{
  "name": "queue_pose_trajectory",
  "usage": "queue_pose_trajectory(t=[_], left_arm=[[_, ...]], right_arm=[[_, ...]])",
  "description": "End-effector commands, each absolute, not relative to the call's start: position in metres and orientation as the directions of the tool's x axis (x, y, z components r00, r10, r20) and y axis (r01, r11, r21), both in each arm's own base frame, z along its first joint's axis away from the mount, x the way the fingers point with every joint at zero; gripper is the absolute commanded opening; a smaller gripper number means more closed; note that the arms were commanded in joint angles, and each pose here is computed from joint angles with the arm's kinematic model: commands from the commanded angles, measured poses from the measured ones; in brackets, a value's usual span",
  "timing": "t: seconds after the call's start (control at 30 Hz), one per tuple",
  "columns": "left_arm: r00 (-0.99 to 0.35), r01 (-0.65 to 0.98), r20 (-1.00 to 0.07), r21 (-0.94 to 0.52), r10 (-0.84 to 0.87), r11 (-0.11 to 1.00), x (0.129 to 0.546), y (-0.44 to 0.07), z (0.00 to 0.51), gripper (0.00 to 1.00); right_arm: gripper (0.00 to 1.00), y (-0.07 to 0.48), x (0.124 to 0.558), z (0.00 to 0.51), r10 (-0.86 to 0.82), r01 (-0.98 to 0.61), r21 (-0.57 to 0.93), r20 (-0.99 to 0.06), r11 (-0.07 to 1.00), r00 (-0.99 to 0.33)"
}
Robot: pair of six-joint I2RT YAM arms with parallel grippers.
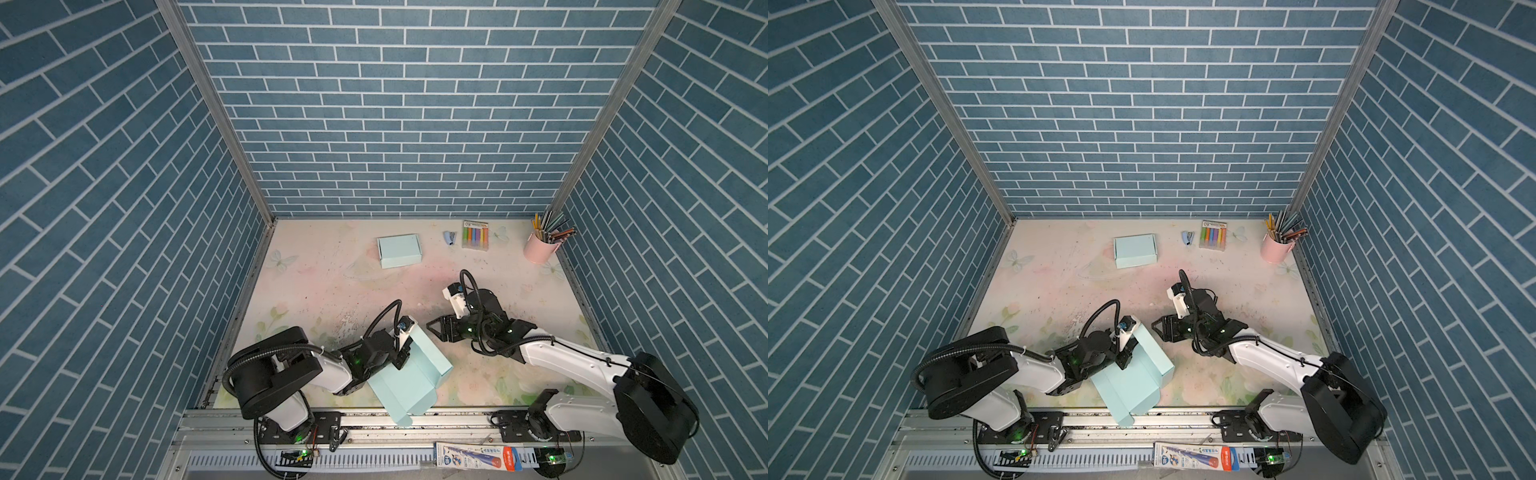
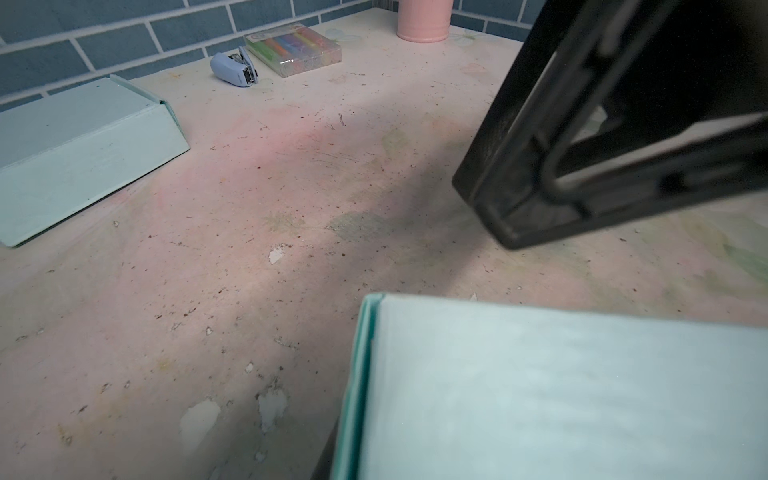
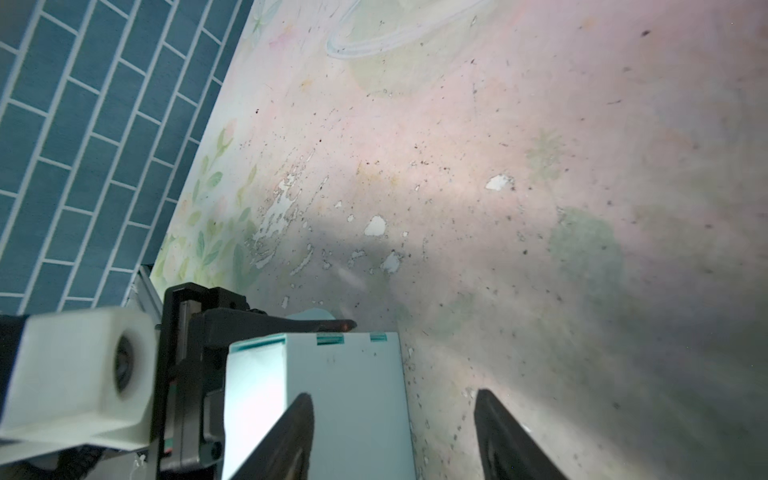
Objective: Fold the paper box
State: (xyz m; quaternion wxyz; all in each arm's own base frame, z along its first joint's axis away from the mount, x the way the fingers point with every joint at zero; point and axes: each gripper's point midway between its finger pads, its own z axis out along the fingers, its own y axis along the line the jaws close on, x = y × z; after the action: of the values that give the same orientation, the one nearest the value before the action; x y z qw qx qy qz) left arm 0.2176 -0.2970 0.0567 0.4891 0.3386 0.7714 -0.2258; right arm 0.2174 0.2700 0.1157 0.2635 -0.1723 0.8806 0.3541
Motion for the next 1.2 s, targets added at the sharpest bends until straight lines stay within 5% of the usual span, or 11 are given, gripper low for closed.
queue_pose_trajectory(t=[0.0, 0.23, 0.53, 0.73, 1.17], left_arm=[[-0.293, 0.735, -0.905, -0.007, 0.308, 0.678, 0.212, -0.293, 0.058, 0.28], [-0.403, 0.664, -0.860, -0.040, 0.312, 0.746, 0.198, -0.263, 0.040, 0.47], [-0.534, 0.573, -0.824, -0.189, 0.188, 0.798, 0.180, -0.237, 0.066, 0.71], [-0.634, 0.495, -0.756, -0.234, 0.163, 0.837, 0.172, -0.223, 0.077, 0.71], [-0.751, 0.261, -0.643, -0.494, -0.146, 0.830, 0.176, -0.187, 0.126, 0.72]], right_arm=[[0.69, 0.262, 0.217, 0.140, -0.177, -0.537, 0.417, -0.645, 0.734, -0.743], [0.81, 0.287, 0.179, 0.135, -0.378, -0.627, 0.270, -0.606, 0.730, -0.700], [0.81, 0.282, 0.180, 0.104, -0.496, -0.615, 0.089, -0.508, 0.783, -0.704], [0.75, 0.273, 0.187, 0.091, -0.493, -0.586, 0.047, -0.491, 0.809, -0.719], [0.67, 0.235, 0.210, 0.100, -0.238, -0.480, 0.316, -0.574, 0.818, -0.784]])
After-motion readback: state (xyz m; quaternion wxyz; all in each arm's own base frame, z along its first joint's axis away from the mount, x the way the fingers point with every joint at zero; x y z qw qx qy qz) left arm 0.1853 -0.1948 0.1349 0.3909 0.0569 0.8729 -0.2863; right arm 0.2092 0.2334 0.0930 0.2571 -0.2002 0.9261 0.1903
